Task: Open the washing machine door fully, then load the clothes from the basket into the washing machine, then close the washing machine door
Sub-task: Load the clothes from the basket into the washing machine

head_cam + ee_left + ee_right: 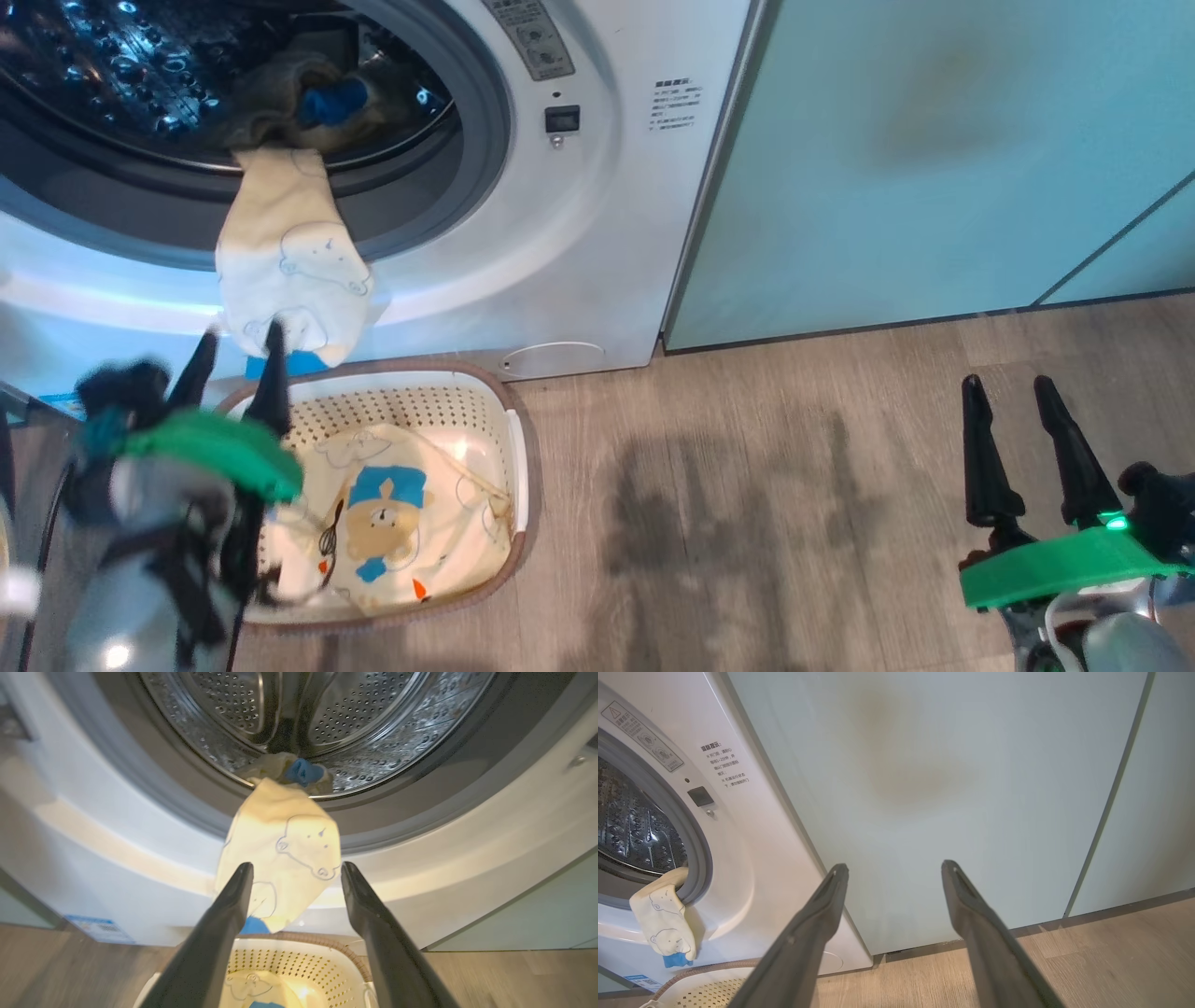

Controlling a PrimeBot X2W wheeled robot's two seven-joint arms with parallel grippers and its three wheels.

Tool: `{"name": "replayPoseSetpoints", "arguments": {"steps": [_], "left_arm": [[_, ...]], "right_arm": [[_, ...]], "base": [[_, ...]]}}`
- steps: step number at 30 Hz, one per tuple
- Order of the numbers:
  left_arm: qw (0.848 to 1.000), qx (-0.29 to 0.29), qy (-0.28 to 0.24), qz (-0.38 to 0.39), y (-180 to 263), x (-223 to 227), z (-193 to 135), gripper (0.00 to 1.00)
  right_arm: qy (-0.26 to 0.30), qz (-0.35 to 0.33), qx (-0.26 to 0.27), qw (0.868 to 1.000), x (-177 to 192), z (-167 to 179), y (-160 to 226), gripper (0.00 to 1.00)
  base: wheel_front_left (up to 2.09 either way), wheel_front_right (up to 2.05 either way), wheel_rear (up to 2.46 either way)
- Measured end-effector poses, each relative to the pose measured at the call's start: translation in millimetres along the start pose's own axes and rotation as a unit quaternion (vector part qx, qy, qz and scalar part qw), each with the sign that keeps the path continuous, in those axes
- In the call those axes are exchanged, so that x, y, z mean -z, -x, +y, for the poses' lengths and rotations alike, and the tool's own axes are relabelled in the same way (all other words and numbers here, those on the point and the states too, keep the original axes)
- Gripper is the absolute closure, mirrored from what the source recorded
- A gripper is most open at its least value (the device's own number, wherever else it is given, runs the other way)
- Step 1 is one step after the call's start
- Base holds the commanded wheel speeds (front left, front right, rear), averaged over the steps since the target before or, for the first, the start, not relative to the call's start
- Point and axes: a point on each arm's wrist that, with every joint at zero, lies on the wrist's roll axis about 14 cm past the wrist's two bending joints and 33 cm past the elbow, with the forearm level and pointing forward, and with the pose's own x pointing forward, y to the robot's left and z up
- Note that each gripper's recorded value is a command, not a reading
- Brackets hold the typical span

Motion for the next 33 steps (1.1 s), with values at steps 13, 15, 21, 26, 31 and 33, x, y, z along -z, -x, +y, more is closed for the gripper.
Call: {"name": "replayPoseSetpoints", "arguments": {"steps": [13, 15, 21, 26, 31, 33], "left_arm": [[0.997, -0.065, 0.022, 0.023, 61, 38, 28, 0.0], [0.998, -0.062, 0.017, 0.024, 62, 38, 28, 0.0], [0.998, -0.061, 0.014, 0.026, 63, 40, 25, 0.0], [0.997, -0.056, 0.005, 0.047, 63, 53, 23, 0.0], [0.997, -0.037, 0.0, 0.071, 49, 67, 11, 0.0], [0.997, -0.027, -0.001, 0.078, 39, 72, 4, 0.0]], "right_arm": [[-0.001, -0.003, 0.001, 1.0, -2, -1, 1, 0.0], [-0.001, -0.003, 0.001, 1.0, -2, 0, 0, 0.0], [-0.001, -0.002, 0.0, 1.0, -1, 0, 0, 0.0], [0.0, 0.001, 0.003, 1.0, 1, -2, 1, 0.0], [0.002, 0.008, 0.007, 1.0, 5, -4, 1, 0.0], [0.004, 0.013, 0.01, 1.0, 8, -6, 0, 0.0]], "base": [[0.0, 0.0, 0.0], [0.0, 0.0, 0.0], [0.0, 0.0, 0.0], [0.0, 0.0, 0.0], [0.0, 0.0, 0.0], [0.0, 0.0, 0.0]]}}
